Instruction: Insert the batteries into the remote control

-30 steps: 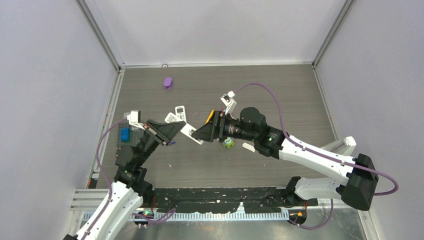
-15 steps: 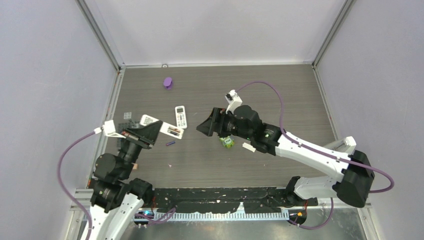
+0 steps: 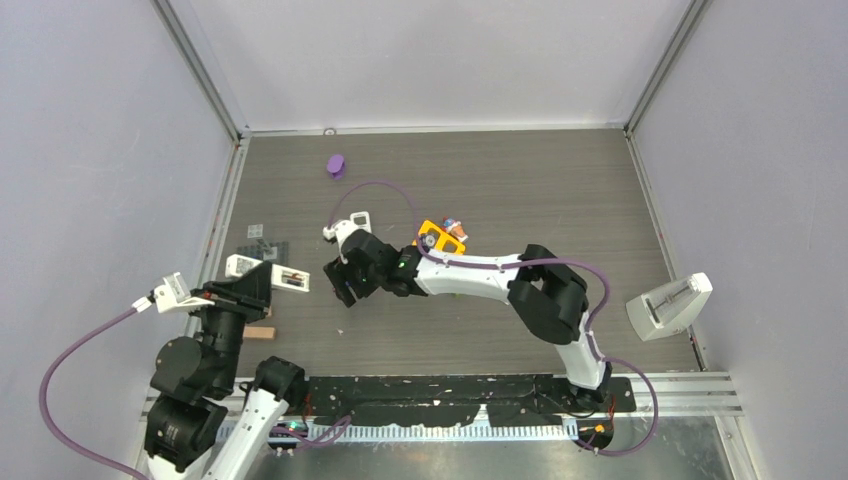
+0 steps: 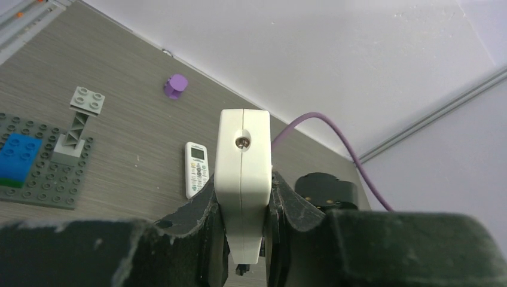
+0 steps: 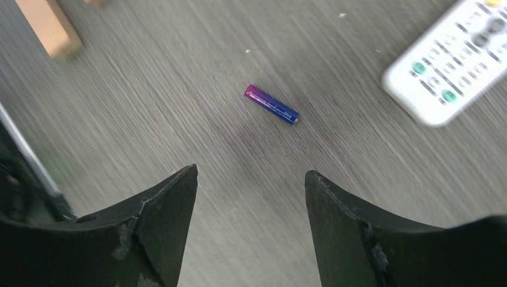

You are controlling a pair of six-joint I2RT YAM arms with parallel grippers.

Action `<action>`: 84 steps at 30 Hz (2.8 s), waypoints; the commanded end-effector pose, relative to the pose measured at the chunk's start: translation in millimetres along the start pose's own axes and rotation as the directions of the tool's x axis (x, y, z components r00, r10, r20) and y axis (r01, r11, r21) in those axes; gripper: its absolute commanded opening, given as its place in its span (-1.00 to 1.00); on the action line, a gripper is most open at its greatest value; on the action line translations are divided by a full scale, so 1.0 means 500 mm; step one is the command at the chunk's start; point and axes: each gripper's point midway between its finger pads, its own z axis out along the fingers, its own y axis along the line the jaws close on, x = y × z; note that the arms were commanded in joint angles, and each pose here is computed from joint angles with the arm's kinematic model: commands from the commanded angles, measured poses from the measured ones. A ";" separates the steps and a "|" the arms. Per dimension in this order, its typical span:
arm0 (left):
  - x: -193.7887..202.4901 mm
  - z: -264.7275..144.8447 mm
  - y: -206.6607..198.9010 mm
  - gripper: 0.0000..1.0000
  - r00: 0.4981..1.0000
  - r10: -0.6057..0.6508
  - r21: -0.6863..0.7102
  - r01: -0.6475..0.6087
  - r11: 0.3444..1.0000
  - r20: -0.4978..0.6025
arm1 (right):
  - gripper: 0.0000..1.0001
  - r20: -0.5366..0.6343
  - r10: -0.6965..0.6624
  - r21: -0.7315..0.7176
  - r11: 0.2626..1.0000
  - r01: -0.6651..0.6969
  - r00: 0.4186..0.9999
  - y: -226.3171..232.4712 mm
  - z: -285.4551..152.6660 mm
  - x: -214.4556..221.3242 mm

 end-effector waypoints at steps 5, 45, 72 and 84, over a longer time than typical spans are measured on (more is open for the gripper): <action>-0.009 -0.014 0.014 -1.00 0.999 0.040 -0.021 -0.040 0.999 0.007 | 0.46 0.081 -0.527 -0.163 0.830 0.533 0.846 0.014 0.058 -0.007; 0.031 0.004 -0.032 -1.00 0.997 0.038 0.095 -0.031 0.995 -0.074 | -0.85 -0.023 -0.257 -0.128 0.959 0.252 0.966 -0.091 0.021 -0.069; 0.308 0.113 -0.226 -1.00 0.734 -0.239 0.338 0.543 0.769 -0.635 | -0.84 0.203 0.199 -0.049 0.980 -0.193 0.959 -0.129 -0.471 -0.066; 0.362 0.123 -0.174 -1.00 0.675 -0.359 0.225 0.616 0.755 -0.645 | -0.81 0.135 0.029 -0.010 1.000 -0.028 0.990 -0.050 -0.492 -0.042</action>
